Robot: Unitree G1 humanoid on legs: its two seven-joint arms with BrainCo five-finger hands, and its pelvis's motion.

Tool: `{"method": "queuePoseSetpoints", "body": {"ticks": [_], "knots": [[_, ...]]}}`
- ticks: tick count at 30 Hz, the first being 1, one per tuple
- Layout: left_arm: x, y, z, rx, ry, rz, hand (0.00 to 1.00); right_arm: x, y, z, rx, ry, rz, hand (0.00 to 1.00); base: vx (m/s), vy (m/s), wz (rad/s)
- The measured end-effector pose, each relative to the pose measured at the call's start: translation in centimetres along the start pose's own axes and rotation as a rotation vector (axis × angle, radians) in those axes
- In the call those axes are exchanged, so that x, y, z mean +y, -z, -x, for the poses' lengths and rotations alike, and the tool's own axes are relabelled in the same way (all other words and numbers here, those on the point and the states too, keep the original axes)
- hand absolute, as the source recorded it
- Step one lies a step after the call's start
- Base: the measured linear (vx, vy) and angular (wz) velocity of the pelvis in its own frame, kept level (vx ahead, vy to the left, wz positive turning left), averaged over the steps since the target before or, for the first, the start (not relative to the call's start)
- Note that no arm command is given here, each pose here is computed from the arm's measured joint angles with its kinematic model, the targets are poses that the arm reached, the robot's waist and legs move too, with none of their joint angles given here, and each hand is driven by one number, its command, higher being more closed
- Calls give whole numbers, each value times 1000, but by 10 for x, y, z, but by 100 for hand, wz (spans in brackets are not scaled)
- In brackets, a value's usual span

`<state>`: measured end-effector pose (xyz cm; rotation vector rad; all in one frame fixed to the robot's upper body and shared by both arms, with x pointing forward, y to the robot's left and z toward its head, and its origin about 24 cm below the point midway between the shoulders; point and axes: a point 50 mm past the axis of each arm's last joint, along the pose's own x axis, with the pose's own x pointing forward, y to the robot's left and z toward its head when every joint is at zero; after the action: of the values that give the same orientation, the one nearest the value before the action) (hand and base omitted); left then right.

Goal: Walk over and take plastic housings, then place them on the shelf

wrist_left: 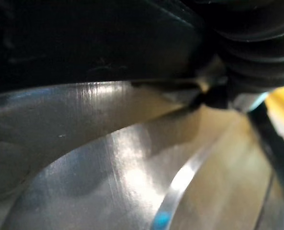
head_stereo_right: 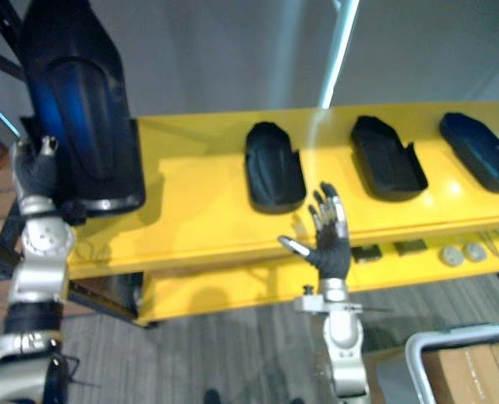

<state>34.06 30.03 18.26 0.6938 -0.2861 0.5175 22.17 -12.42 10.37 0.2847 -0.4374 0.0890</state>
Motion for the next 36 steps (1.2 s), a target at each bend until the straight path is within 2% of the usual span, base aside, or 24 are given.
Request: {"method": "queuePoseSetpoints", "body": {"ticks": [4, 11, 16, 21, 31, 36], "knots": [[-25, 16, -13, 143, 190, -34, 100, 9, 2, 1, 15, -63, -20, 0, 37, -25, -8], [-46, 27, -16, 316, 327, 27, 100, 15, 3, -1, 21, -108, -47, 0, 42, -59, -6], [-47, -6, -37, 267, 306, 126, 100, 24, -10, -24, -70, -179, -39, 0, -28, -119, 0], [-43, -44, -56, 185, 285, 195, 100, 27, -12, -27, -71, -193, -37, 0, -94, -90, -17], [-38, -48, -61, 210, 259, 210, 100, 37, -2, -17, -11, -216, -65, 0, -81, 4, 10], [-15, -54, -70, 180, 177, 206, 100, 37, -2, -16, -10, -216, -65, 0, -81, 14, 1]]}}
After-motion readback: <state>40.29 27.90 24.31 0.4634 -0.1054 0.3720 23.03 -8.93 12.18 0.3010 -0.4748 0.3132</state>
